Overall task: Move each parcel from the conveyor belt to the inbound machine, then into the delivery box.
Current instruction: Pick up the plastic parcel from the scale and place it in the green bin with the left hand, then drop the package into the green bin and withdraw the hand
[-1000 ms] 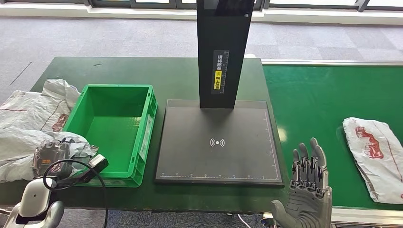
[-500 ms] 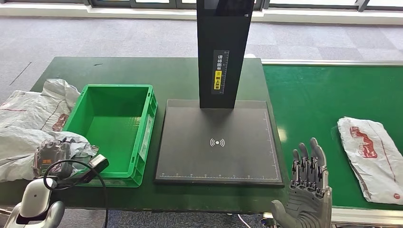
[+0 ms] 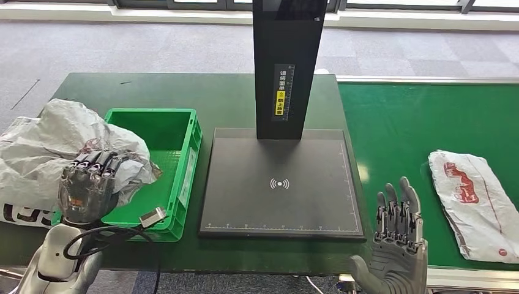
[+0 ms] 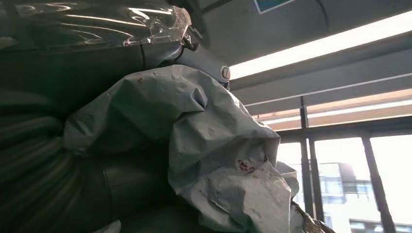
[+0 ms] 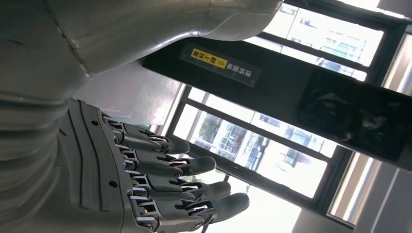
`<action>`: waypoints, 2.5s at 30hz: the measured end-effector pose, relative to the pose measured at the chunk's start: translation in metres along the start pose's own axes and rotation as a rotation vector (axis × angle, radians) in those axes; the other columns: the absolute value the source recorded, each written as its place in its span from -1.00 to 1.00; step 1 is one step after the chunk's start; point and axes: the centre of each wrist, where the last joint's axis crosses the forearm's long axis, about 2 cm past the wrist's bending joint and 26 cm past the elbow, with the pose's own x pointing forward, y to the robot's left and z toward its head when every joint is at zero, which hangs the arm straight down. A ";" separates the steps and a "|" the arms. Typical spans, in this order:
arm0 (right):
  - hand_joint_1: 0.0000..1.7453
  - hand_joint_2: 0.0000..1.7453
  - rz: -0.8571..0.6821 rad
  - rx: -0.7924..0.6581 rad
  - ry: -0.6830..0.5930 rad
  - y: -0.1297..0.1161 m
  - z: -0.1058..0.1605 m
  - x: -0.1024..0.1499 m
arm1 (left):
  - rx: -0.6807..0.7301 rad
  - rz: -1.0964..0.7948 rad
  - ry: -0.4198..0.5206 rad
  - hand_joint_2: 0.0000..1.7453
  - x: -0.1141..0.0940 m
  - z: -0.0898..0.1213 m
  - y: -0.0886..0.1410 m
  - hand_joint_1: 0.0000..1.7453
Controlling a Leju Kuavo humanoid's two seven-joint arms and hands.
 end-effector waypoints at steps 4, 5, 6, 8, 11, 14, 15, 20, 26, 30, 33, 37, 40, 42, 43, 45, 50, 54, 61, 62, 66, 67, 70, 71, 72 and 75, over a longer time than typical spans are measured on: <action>-1.00 1.00 0.001 -0.033 -0.007 0.005 -0.010 0.001 | -0.014 0.100 0.100 1.00 0.020 -0.022 -0.010 1.00; -1.00 1.00 0.001 -0.039 -0.008 0.006 -0.012 0.001 | -0.009 0.085 0.113 1.00 0.024 -0.025 -0.012 1.00; -1.00 1.00 0.001 -0.045 -0.008 0.007 -0.015 0.001 | 0.002 0.063 0.106 1.00 0.026 -0.028 -0.013 1.00; -1.00 1.00 0.002 -0.057 -0.013 0.008 -0.019 0.001 | 0.018 0.047 0.069 1.00 0.033 -0.031 -0.014 1.00; -1.00 1.00 -0.002 -0.072 -0.022 0.009 -0.025 0.000 | 0.016 0.085 0.010 1.00 0.043 -0.035 -0.016 1.00; -1.00 1.00 -0.010 -0.084 -0.028 0.009 -0.029 -0.002 | -0.033 0.170 -0.045 1.00 0.051 -0.038 -0.020 1.00; -1.00 1.00 -0.011 -0.086 -0.029 0.009 -0.029 -0.003 | -0.062 0.196 -0.061 1.00 0.053 -0.038 -0.023 1.00; -1.00 1.00 -0.016 -0.090 -0.032 0.010 -0.033 -0.006 | -0.217 0.266 -0.099 1.00 0.062 -0.035 -0.037 1.00; -1.00 1.00 -0.006 -0.091 -0.029 0.010 -0.033 -0.010 | -0.288 0.280 -0.111 0.00 0.064 -0.035 -0.046 -0.91; -1.00 1.00 -0.001 -0.097 -0.025 0.010 -0.033 -0.013 | -0.479 0.322 -0.069 -1.00 0.060 -0.032 -0.061 -1.00; -1.00 1.00 0.011 -0.096 -0.006 0.011 -0.033 -0.013 | -0.521 0.351 0.014 -1.00 0.055 -0.031 -0.071 -1.00; -1.00 1.00 0.036 -0.080 0.038 0.013 -0.028 -0.009 | -0.481 0.512 0.260 -1.00 0.045 -0.027 -0.076 -1.00; -1.00 1.00 0.048 -0.077 0.066 0.013 -0.022 -0.006 | -0.373 0.676 0.496 -1.00 0.032 -0.020 -0.074 -1.00; -1.00 1.00 0.052 -0.078 0.079 0.014 -0.018 -0.004 | -0.312 0.744 0.598 -1.00 0.026 -0.014 -0.072 -1.00; -1.00 1.00 0.053 -0.078 0.083 0.014 -0.016 -0.004 | -0.294 0.769 0.633 -1.00 0.024 -0.010 -0.071 -1.00; -1.00 1.00 0.054 -0.077 0.088 0.014 -0.015 -0.003 | -0.255 0.835 0.721 -1.00 0.020 -0.004 -0.069 -1.00; -1.00 1.00 0.056 -0.062 0.109 0.012 -0.008 -0.003 | -0.096 1.118 1.048 -1.00 0.007 0.017 -0.061 -1.00; -1.00 1.00 0.126 -0.001 0.166 0.006 0.004 -0.001 | 0.109 1.175 1.083 -1.00 -0.002 0.036 -0.044 -1.00; -1.00 1.00 0.314 0.104 0.302 -0.024 0.014 -0.009 | 0.284 1.012 0.919 -1.00 0.001 0.041 0.001 -1.00; -1.00 1.00 0.342 0.122 0.316 -0.030 0.015 -0.011 | 0.233 0.984 0.889 -1.00 0.004 0.040 0.005 -1.00; -1.00 1.00 0.434 0.132 0.325 -0.058 0.015 -0.017 | -0.081 0.877 0.826 -1.00 0.020 0.031 0.010 -1.00; -1.00 1.00 0.450 0.127 0.322 -0.064 0.014 -0.018 | -0.140 0.856 0.820 -1.00 0.024 0.029 0.009 -1.00; -1.00 1.00 0.477 0.128 0.314 -0.073 0.013 -0.018 | -0.315 0.704 0.740 -1.00 0.030 0.021 0.003 -1.00; -1.00 1.00 0.481 0.133 0.310 -0.074 0.013 -0.017 | -0.381 0.610 0.686 -1.00 0.032 0.018 0.001 -1.00; -1.00 1.00 0.482 0.139 0.305 -0.074 0.012 -0.017 | -0.436 0.516 0.626 -1.00 0.034 0.014 -0.002 -1.00; -1.00 1.00 0.484 0.146 0.296 -0.074 0.010 -0.016 | -0.514 0.377 0.502 -1.00 0.042 0.007 -0.011 -1.00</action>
